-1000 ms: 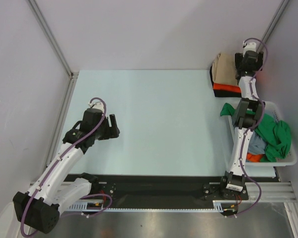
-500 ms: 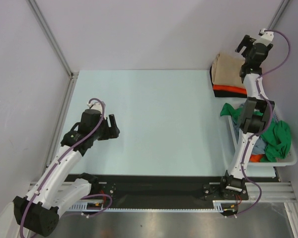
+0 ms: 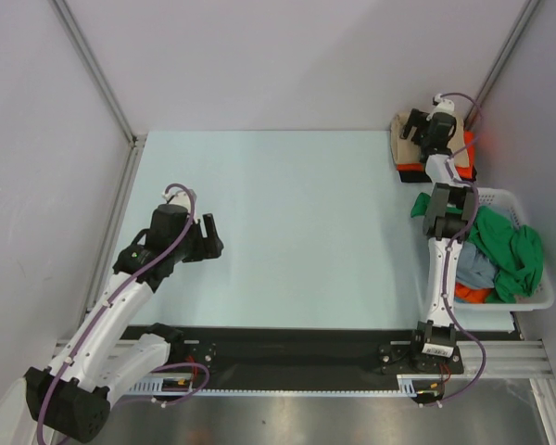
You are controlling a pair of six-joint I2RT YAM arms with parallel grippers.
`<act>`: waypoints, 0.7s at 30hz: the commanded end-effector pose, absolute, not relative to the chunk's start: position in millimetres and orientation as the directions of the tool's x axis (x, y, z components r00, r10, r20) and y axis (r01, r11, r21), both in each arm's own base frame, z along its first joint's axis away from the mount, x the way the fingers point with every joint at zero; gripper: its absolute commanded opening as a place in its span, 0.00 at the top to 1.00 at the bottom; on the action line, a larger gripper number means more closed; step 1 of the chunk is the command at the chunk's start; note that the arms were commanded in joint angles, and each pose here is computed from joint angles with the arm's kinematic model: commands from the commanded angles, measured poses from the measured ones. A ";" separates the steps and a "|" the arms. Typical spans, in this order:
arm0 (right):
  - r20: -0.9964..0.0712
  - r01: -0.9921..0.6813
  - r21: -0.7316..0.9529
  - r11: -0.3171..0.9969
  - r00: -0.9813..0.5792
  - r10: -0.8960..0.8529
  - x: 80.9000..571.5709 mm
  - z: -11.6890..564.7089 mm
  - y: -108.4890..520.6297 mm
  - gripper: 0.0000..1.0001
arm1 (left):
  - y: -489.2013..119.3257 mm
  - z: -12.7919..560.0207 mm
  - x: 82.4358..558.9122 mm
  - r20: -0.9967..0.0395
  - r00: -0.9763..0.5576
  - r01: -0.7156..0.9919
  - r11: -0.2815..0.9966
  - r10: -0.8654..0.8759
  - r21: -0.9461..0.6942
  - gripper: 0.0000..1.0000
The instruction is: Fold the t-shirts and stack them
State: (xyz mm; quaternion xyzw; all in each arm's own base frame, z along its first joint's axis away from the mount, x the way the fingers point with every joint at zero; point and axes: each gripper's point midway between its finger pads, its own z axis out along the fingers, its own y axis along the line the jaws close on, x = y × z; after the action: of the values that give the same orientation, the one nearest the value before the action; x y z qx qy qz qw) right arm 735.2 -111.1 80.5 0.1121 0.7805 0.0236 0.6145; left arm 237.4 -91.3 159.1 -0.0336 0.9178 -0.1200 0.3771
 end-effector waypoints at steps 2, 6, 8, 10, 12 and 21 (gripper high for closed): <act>-0.967 0.144 0.058 0.988 -0.237 0.091 733.3 123.0 -96.3 0.00 | -91.4 167.0 241.1 -0.714 -0.685 0.050 0.967 -0.148 -0.249 0.22; -0.964 0.152 0.061 0.986 -0.246 0.098 719.0 156.8 -96.1 0.00 | -91.4 171.7 241.1 -0.725 -0.671 0.055 0.966 -0.153 -0.254 0.22; -0.986 0.172 0.046 0.984 -0.152 0.073 707.5 223.2 -90.9 0.00 | -91.0 174.8 240.0 -0.732 -0.663 0.058 0.965 -0.156 -0.257 0.22; -0.995 0.192 0.043 0.981 -0.082 0.060 698.2 259.9 -85.1 0.00 | -90.4 179.3 239.3 -0.745 -0.648 0.062 0.963 -0.159 -0.260 0.22; -0.999 0.212 0.032 0.977 0.024 0.028 677.5 335.2 -71.2 0.00 | -90.6 182.5 238.6 -0.752 -0.638 0.066 0.962 -0.164 -0.266 0.21; -0.909 0.052 0.366 0.929 0.234 0.345 517.4 467.9 35.7 0.00 | -90.0 200.0 234.5 -0.792 -0.583 0.093 0.954 -0.181 -0.287 0.10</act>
State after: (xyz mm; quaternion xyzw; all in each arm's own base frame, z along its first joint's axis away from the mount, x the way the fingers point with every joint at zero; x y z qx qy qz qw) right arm 570.9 14.4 434.2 0.1111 0.6574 0.0280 0.7448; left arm 230.5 -89.1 187.1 -0.0337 0.8920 -0.1406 0.4282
